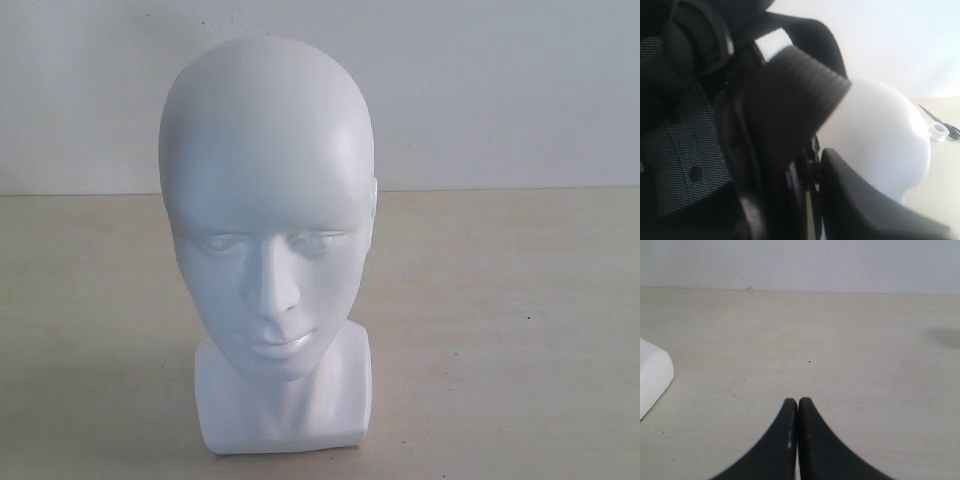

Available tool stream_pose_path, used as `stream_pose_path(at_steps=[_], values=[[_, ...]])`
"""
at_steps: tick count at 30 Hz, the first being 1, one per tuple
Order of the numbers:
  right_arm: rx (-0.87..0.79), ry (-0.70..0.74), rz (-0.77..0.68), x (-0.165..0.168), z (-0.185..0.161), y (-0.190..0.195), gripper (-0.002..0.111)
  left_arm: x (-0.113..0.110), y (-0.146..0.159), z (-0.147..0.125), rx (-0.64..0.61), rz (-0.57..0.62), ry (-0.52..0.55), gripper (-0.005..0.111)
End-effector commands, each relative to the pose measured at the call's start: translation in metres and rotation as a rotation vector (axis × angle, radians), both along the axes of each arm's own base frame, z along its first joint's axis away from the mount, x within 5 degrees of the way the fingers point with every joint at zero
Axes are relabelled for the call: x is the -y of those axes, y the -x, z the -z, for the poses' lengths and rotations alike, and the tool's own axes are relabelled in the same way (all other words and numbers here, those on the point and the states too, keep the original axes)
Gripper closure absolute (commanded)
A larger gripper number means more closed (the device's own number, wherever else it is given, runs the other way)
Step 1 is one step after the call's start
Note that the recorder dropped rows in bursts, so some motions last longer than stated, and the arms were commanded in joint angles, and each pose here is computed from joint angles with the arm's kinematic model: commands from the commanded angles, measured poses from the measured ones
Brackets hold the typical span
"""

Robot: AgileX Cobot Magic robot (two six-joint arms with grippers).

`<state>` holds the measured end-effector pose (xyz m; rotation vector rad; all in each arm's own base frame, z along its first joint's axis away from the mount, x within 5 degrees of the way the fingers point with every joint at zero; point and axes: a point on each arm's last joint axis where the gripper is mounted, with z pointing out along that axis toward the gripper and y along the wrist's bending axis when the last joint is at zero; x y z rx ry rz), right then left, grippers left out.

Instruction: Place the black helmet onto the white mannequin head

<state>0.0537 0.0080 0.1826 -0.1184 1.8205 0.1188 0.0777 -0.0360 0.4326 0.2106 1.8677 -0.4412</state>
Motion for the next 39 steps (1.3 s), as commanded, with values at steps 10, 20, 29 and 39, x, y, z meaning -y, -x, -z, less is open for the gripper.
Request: stream_pose_path(at_steps=[10,20,29,39], values=[[0.018,0.003,0.003,0.000,-0.001,0.000,0.108,-0.019,0.037,-0.016,0.378,-0.090,0.285,0.102],[0.018,0.003,0.003,0.000,-0.001,0.000,0.108,-0.020,0.054,-0.018,0.432,-0.020,0.558,0.102],[0.018,0.003,0.003,0.000,-0.001,0.000,0.108,-0.014,0.071,-0.038,0.423,0.144,0.794,0.102],[0.018,0.003,0.003,0.000,-0.001,0.000,0.108,-0.018,0.091,-0.063,0.397,0.279,1.099,0.102]])
